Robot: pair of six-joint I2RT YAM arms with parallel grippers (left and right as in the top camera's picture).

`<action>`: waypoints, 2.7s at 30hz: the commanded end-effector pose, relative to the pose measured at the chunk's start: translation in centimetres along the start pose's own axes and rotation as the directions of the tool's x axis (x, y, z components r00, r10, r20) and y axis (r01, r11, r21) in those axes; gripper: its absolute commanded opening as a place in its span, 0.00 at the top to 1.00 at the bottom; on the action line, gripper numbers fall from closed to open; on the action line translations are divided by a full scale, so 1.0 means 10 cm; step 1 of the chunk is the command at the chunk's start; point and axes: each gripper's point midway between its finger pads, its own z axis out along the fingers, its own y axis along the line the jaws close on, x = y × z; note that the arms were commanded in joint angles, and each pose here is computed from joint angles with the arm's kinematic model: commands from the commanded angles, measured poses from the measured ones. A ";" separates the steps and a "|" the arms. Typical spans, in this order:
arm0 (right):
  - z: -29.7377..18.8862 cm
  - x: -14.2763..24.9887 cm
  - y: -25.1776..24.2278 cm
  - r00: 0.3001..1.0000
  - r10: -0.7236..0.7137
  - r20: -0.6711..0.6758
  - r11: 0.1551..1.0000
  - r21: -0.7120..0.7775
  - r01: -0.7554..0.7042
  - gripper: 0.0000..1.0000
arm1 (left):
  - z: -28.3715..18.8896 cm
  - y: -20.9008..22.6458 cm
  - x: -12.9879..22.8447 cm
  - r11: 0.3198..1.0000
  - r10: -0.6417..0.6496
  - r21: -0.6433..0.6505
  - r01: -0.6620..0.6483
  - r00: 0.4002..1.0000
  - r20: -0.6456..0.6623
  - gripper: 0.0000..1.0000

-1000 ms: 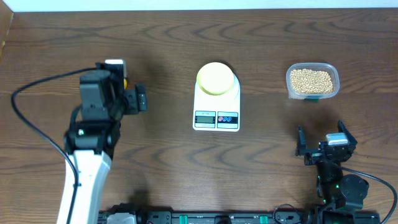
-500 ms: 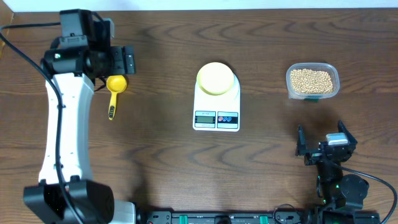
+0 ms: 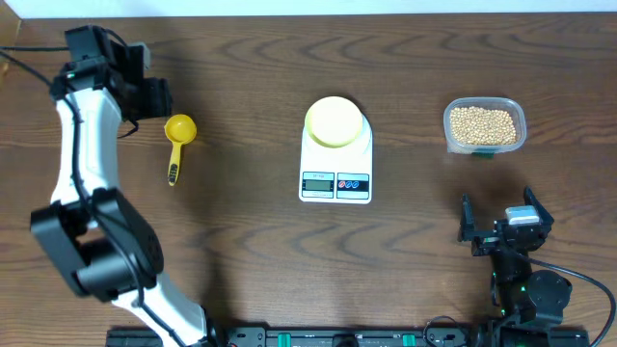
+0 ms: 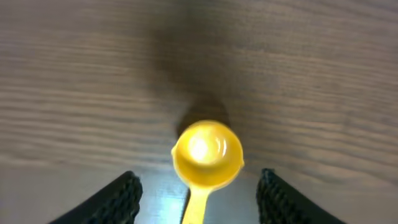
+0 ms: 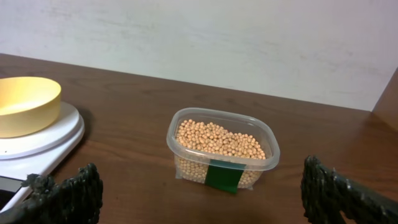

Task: Scoop item into bowl and weigh 50g on scale
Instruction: 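Move the left gripper forward over the yellow scoop's cup, then grasp the yellow scoop cup rim with the left gripper and lift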

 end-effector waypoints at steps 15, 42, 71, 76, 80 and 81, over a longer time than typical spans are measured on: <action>0.00 0.02 0.01 1.000 0.011 -0.006 1.000 0.000 -0.011 0.01 | 1.04 0.13 0.33 0.998 0.057 0.023 -0.054 0.988 -0.141 0.49; 0.00 0.02 0.01 1.000 0.011 -0.006 1.000 0.000 -0.011 0.01 | 1.10 0.18 0.55 0.999 0.044 -0.005 -0.046 0.976 -0.212 0.74; 0.00 0.02 0.01 1.000 0.011 -0.006 1.000 0.000 -0.011 0.01 | 0.38 0.06 -0.07 0.510 -0.860 0.019 0.860 0.510 0.015 0.92; 0.00 0.02 0.01 1.000 0.011 -0.006 1.000 0.000 -0.011 0.01 | 0.01 -0.09 -0.28 0.350 -0.935 0.128 0.928 0.354 -0.003 0.92; 0.00 0.02 0.01 1.000 0.011 -0.006 1.000 0.000 -0.011 0.01 | -0.13 -0.16 -0.34 0.336 -0.940 0.162 0.928 0.341 -0.005 0.93; 0.00 0.02 0.01 1.000 0.011 -0.006 1.000 0.000 -0.011 0.01 | -0.14 -0.17 -0.35 0.339 -0.939 0.165 0.926 0.344 -0.005 0.92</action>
